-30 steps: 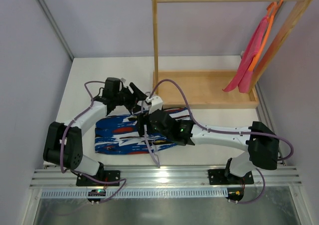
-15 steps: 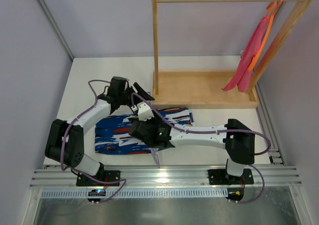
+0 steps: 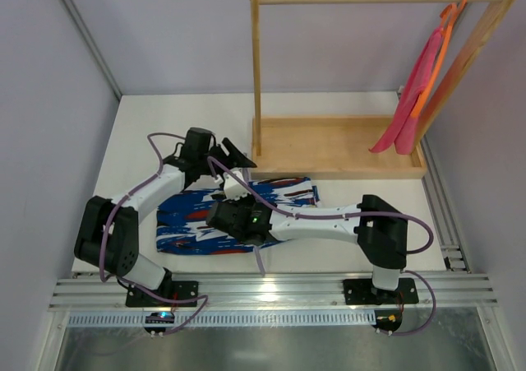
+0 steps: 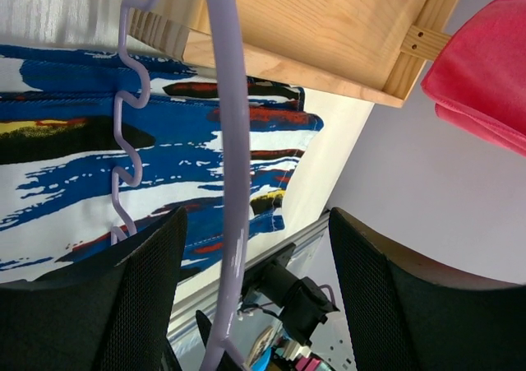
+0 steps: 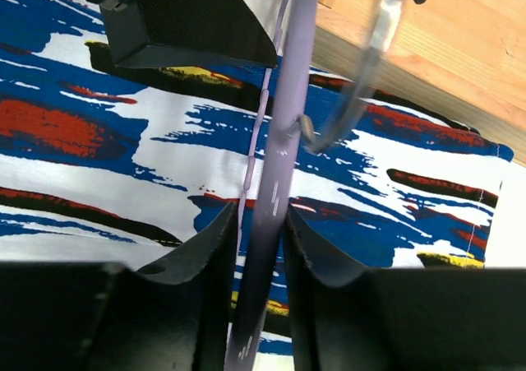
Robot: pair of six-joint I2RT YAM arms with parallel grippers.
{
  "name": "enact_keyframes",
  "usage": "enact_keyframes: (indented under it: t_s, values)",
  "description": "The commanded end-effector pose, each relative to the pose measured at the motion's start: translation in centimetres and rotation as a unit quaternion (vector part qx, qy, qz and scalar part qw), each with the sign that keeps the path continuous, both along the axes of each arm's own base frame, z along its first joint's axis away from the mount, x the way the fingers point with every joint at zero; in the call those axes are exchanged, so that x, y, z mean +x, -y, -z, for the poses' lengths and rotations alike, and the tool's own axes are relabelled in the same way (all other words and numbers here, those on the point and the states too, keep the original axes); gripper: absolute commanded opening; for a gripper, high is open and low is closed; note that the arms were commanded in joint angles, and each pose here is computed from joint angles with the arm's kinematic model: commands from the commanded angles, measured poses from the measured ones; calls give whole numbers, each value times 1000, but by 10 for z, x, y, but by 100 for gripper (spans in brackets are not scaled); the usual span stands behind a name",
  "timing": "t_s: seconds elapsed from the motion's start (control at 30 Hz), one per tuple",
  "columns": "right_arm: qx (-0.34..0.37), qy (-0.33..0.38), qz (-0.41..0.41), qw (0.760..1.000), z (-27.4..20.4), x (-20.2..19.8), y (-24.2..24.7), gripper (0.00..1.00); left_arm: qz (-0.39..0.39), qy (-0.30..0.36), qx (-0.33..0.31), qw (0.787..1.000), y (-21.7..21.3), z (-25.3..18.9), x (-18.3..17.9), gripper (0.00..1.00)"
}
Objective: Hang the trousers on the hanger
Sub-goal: Place trousers on hanger
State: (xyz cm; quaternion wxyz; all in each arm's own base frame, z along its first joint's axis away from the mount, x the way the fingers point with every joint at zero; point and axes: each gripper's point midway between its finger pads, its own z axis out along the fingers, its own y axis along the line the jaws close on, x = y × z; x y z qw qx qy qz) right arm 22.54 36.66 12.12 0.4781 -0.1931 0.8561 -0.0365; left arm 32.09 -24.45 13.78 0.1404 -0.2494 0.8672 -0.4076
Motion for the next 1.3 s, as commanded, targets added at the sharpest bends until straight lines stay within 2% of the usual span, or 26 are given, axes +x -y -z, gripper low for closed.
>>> enact_keyframes:
  t_s: [0.0, 0.13, 0.27, 0.3, 0.47, 0.57, 0.73, 0.8, 0.9, 1.07, 1.27]
  values:
    - [32, 22, 24, 999, -19, 3, 3, 29, -6, 14, 2, 1000, 3, -10, 10, 70]
    - [56, 17, 37, 998, -12, 0, 18, 18, -5, 4, 24, 1000, -3, 1, 8, 71]
    - [114, 7, 43, 993, -7, -1, 28, 9, -3, -8, 62, 998, -13, 14, 5, 72]
    - [125, 8, 39, 991, -8, -2, 30, 4, -6, -8, 64, 998, -15, 15, 6, 72]
    - [199, 1, 32, 979, -14, -4, 38, 4, -21, 1, 73, 997, -34, 7, 11, 73]
    - [240, -1, 41, 970, -23, -3, 41, 4, -34, 8, 102, 994, -66, 0, 16, 73]
    - [311, -14, 56, 949, -36, -3, 34, 4, -78, -22, 195, 977, -167, 18, 1, 74]
    - [329, -18, 56, 942, -39, -3, 27, 4, -124, -38, 210, 969, -213, 26, -10, 74]
    - [351, -24, 59, 934, -41, -1, 16, 4, -157, -56, 219, 961, -253, 35, -26, 73]
    - [357, -18, 104, 928, -32, 5, 21, 4, -171, -96, 213, 957, -267, 65, -49, 69]
    - [350, -22, 137, 926, -9, 4, 30, 4, -182, -121, 222, 950, -271, 85, -62, 71]
